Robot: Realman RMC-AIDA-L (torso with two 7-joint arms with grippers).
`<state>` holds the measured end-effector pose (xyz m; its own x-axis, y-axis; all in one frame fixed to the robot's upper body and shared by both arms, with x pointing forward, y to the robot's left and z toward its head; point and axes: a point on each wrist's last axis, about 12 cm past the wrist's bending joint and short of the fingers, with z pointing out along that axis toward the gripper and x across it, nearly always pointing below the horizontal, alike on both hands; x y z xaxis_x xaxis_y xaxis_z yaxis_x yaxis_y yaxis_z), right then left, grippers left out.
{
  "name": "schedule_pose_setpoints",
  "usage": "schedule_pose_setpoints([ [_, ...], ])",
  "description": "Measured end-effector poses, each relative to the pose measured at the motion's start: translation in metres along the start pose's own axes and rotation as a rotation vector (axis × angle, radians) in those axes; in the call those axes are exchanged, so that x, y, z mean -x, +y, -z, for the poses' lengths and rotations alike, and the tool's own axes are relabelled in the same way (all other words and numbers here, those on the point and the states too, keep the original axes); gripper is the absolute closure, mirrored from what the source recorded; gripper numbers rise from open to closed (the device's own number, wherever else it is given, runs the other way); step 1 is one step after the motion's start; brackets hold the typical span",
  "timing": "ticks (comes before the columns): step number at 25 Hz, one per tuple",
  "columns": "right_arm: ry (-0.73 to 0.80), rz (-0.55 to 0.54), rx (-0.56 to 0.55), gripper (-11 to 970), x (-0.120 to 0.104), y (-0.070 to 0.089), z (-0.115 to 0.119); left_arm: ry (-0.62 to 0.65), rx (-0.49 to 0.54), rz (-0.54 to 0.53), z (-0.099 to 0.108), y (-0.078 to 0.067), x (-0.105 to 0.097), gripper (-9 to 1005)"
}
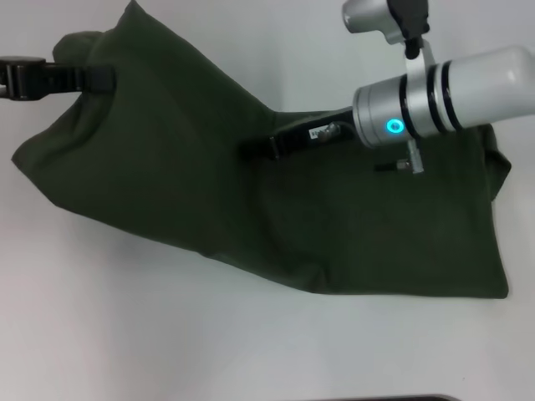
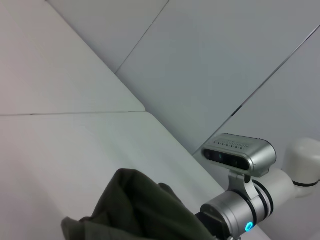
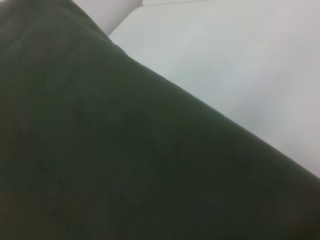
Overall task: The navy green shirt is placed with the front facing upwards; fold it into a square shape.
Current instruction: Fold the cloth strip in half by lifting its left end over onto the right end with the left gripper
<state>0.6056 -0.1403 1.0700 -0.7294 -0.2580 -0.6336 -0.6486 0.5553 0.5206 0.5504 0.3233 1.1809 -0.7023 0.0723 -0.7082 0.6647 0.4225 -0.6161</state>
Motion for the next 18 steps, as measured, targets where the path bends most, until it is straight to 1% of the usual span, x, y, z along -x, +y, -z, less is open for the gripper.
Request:
schedule_pose_setpoints([
  [5, 0.025, 0.033, 0.013, 894, 0.007, 0.007, -0.006, -0.008, -0.007, -0.005, 0.0, -0.001, 0.001, 936],
  [8, 0.021, 0.03, 0.019, 894, 0.005, 0.006, -0.005, -0.014, -0.005, -0.005, 0.0, -0.001, 0.001, 935],
  [13, -0.036, 0.034, 0.075, 894, -0.009, 0.002, 0.009, -0.038, 0.006, 0.002, 0.004, 0.001, 0.001, 934],
  [18, -0.043, 0.024, 0.127, 894, -0.028, 0.0, 0.023, -0.043, 0.011, 0.004, 0.005, 0.001, 0.0, 932],
])
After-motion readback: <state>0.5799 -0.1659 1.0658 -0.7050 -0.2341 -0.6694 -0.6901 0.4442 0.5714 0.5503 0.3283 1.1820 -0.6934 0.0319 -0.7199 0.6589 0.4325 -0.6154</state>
